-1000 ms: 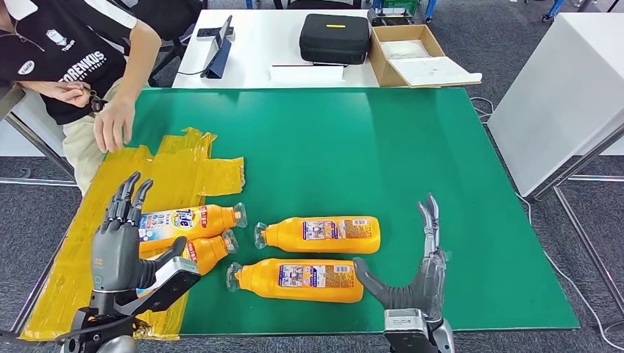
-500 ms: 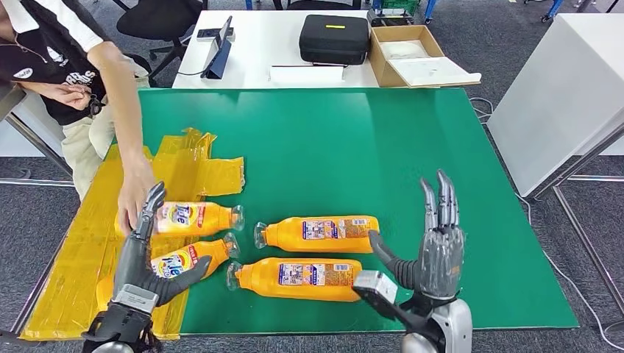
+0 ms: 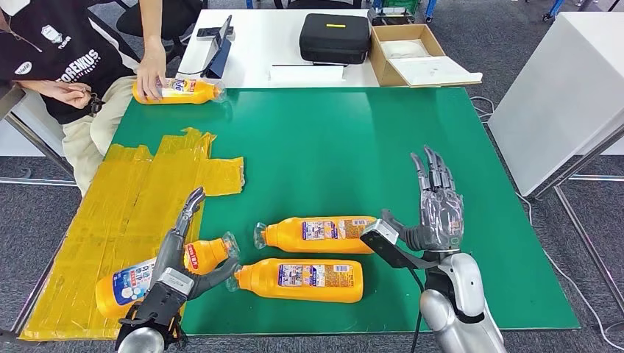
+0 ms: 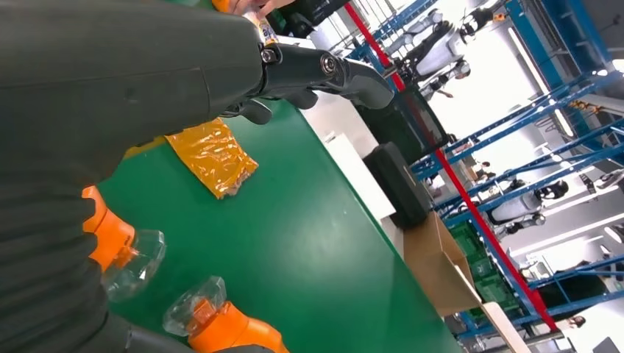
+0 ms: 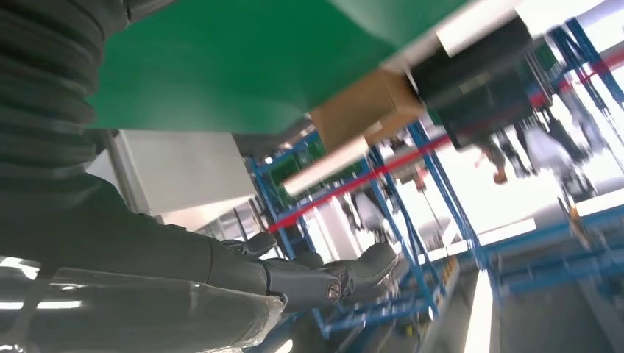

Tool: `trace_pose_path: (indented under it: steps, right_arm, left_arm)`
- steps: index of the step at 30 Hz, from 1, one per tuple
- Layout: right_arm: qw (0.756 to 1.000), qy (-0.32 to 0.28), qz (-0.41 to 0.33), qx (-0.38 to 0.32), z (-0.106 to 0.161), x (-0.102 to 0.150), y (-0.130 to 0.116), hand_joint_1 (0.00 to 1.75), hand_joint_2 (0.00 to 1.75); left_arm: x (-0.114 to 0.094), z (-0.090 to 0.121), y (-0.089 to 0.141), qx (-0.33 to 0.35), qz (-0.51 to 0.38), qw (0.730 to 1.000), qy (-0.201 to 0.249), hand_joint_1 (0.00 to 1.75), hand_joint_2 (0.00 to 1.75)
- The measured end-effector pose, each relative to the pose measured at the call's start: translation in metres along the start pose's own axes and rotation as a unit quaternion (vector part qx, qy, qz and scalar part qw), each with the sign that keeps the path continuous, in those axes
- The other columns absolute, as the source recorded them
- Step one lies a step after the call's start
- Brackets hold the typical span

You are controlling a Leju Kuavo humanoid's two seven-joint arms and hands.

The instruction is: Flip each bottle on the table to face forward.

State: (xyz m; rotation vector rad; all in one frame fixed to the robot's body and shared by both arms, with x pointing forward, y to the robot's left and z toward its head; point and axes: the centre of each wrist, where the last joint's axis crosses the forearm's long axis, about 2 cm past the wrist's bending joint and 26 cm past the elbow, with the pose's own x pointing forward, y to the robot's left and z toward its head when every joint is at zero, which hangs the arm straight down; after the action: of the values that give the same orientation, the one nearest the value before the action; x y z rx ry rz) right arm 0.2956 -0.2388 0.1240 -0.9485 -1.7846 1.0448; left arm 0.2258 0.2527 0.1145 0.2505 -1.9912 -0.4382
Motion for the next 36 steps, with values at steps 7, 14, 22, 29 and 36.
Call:
trace_pose_path:
  steps: [7, 14, 22, 29, 36]
  right_arm:
    - [0.996, 0.008, -0.007, 0.090, -0.012, -0.004, 0.006, 0.00, 1.75]
    - [0.986, -0.001, -0.059, 0.158, -0.024, -0.003, 0.011, 0.00, 1.75]
    - [0.983, -0.004, -0.063, 0.172, -0.029, -0.003, 0.014, 0.00, 1.75]
    - [0.980, -0.017, -0.064, 0.188, -0.039, 0.008, 0.021, 0.00, 1.75]
    - [0.976, -0.020, -0.060, 0.208, -0.042, 0.021, 0.034, 0.00, 1.75]
  left_arm:
    - [-0.014, -0.008, -0.005, -0.006, 0.027, 1.000, 0.009, 0.00, 1.75]
    - [-0.024, -0.019, -0.008, -0.008, 0.039, 0.999, 0.020, 0.00, 1.75]
    - [-0.029, -0.022, -0.010, -0.011, 0.043, 0.999, 0.029, 0.00, 1.75]
    - [-0.033, -0.026, -0.011, -0.009, 0.048, 0.998, 0.035, 0.00, 1.75]
    - [-0.037, -0.038, -0.011, -0.007, 0.054, 0.998, 0.036, 0.00, 1.75]
